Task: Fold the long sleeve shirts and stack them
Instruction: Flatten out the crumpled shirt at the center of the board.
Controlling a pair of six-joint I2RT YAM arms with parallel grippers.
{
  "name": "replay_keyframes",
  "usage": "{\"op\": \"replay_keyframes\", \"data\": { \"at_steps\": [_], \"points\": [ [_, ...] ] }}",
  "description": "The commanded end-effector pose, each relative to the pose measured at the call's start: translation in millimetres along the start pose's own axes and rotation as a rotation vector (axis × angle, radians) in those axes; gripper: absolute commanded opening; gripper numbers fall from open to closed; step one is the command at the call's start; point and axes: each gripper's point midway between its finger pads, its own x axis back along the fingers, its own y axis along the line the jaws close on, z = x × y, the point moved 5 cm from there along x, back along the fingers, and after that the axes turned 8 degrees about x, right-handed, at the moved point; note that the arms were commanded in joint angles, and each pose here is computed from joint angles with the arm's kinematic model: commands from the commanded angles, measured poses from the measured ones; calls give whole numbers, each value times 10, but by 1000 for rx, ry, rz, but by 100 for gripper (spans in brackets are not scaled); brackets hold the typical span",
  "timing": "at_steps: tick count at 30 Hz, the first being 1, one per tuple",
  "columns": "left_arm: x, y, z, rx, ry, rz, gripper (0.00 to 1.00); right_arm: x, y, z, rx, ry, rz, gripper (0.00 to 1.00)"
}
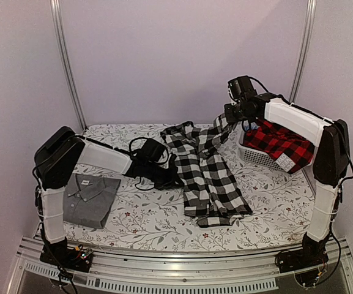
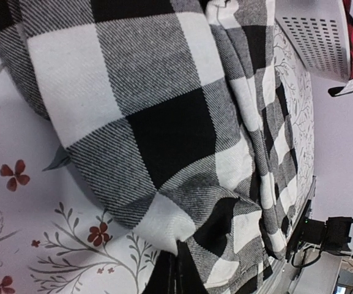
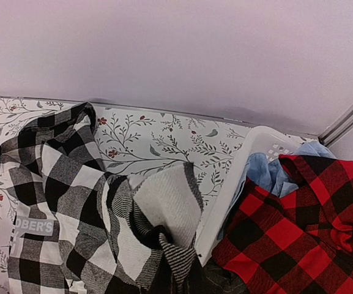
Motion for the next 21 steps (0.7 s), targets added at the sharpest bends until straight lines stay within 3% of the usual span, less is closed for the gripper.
{"op": "replay_keyframes", "data": {
  "at_steps": [1,9,16,21],
  "points": [
    [164,-130,-45,-32,-55,32,0,125,-125,-144,-17,-52,15,0],
    [881,51,-254,-15,-230,-89,0,99,-270,-137,-14,-47,62,0],
    [2158,691,-806,93,-486,-236,0,51,-676,-191,-36,-60,137,0],
    [2836,1092,-1274,139,-612,-303,0,-90,-981,-222,-49,-75,190,0]
  ]
}}
